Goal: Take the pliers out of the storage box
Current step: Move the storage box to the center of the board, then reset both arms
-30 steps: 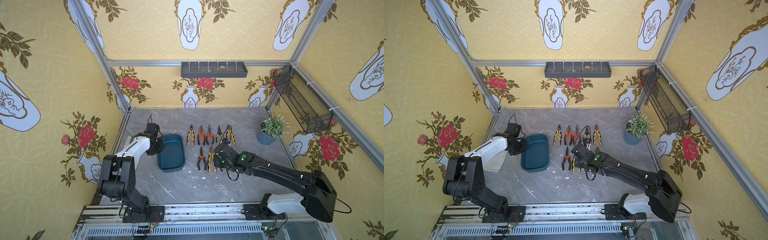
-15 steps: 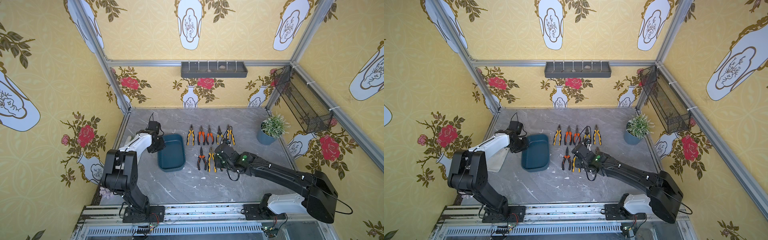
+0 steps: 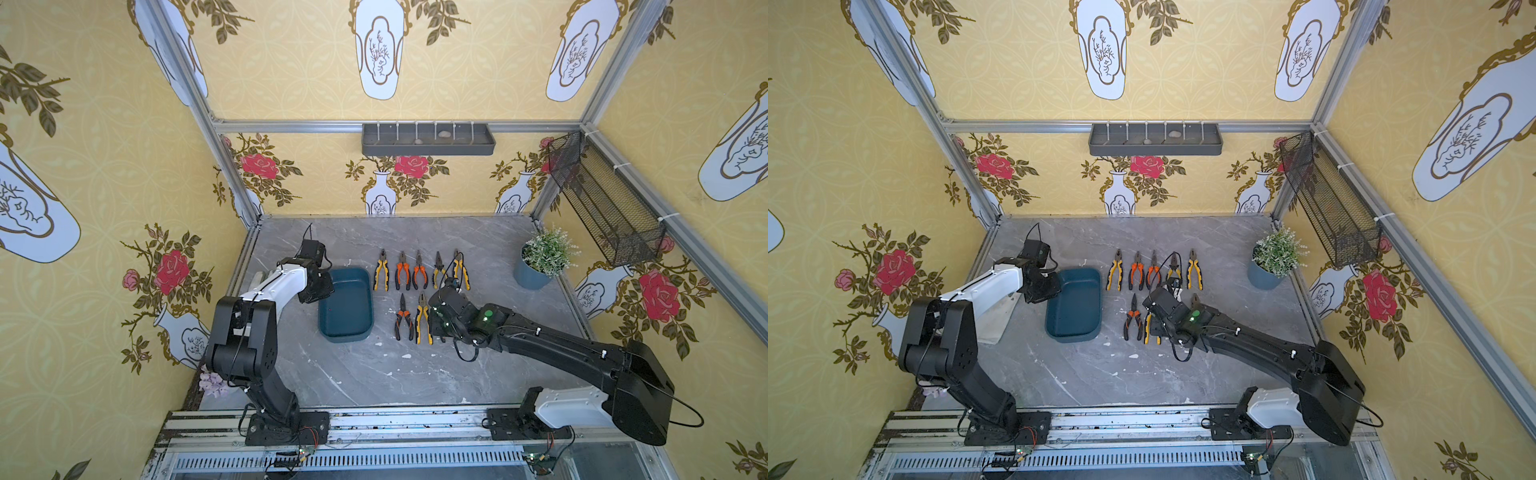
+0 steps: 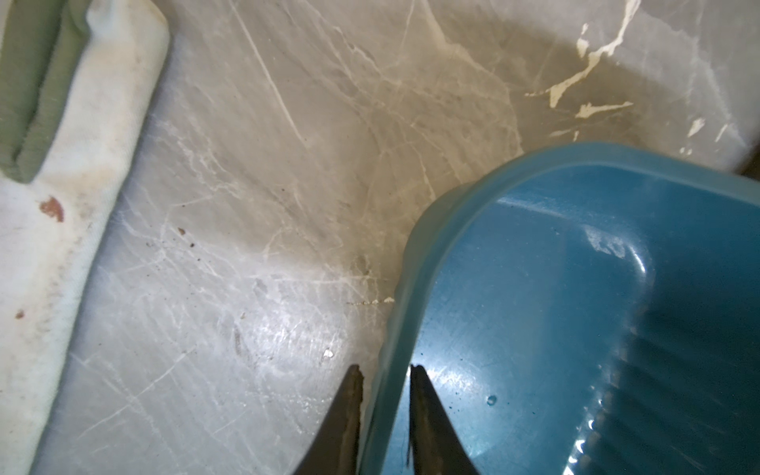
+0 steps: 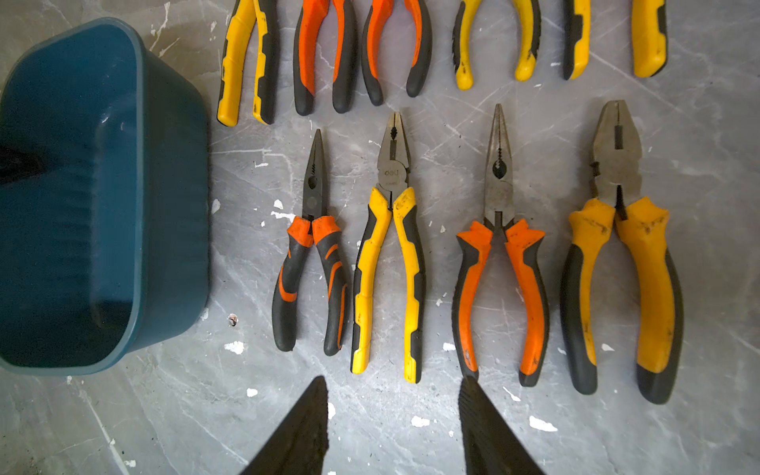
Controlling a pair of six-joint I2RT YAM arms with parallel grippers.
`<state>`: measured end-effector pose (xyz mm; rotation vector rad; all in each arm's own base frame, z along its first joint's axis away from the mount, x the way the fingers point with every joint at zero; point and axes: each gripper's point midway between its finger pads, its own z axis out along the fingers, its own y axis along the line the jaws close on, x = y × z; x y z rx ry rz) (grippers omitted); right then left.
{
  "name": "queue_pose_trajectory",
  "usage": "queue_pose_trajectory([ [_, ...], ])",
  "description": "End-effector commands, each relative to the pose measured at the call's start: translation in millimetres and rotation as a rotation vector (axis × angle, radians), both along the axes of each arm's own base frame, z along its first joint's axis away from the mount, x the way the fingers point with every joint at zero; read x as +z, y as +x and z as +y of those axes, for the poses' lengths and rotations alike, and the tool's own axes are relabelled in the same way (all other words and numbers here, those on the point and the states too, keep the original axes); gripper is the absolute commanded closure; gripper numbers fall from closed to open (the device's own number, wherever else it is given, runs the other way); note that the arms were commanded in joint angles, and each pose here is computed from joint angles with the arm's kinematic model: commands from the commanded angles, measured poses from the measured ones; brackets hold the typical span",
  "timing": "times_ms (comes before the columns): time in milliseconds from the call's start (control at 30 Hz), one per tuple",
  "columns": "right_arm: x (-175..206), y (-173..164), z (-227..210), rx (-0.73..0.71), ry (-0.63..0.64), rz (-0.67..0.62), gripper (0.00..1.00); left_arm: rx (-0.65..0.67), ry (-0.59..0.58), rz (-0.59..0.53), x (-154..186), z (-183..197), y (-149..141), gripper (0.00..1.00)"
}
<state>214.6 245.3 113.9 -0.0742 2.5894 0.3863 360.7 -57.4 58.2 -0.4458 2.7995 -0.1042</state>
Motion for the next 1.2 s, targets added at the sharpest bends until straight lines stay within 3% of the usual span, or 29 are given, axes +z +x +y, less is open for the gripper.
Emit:
queue_pose_trajectory([
  [0, 4, 3, 1, -0.012, 0.004, -0.015, 0.48, -0.002, 0.005, 0.004, 0, 0, 0, 0.76],
  [167, 5, 3, 1, -0.012, 0.003, -0.015, 0.48, 0.009, 0.032, 0.006, 6, 6, -5, 0.76],
  [300, 17, 6, -4, -0.025, -0.008, -0.039, 0.47, 0.048, 0.075, -0.058, 34, 18, -12, 0.65],
  [367, 32, 10, -7, -0.036, -0.012, -0.07, 0.47, 0.066, 0.085, -0.119, 57, 24, -16, 0.51],
  [467, 62, 16, -12, -0.042, -0.009, -0.137, 0.44, 0.077, 0.075, -0.229, 98, 27, -22, 0.39],
  [533, 82, 19, -17, -0.05, -0.007, -0.191, 0.35, 0.082, 0.059, -0.305, 124, 28, -26, 0.19],
  [567, 93, 21, -22, -0.059, -0.01, -0.219, 0.24, 0.082, 0.05, -0.351, 139, 28, -29, 0.02],
  [633, 113, 25, -32, -0.076, -0.017, -0.278, 0.04, 0.093, 0.047, -0.425, 163, 31, -34, 0.01],
  [667, 125, 26, -38, -0.087, -0.021, -0.314, 0.02, 0.107, 0.051, -0.466, 175, 35, -38, 0.01],
  [933, 241, 35, -104, -0.216, -0.035, -0.639, 0.03, 0.141, -0.031, -0.805, 270, 42, -63, 0.01],
  [1033, 267, 33, -142, -0.372, -0.054, -0.797, 0.03, 0.177, -0.022, -0.87, 265, 47, -59, 0.01],
  [1100, 270, 34, -164, -0.47, -0.103, -0.935, 0.03, 0.034, 0.01, -0.973, 262, 35, -50, 0.01],
  [1167, 263, 40, -154, -0.302, -0.229, -1.104, 0.03, -0.164, 0.11, -1.041, 240, 21, -44, 0.01],
])
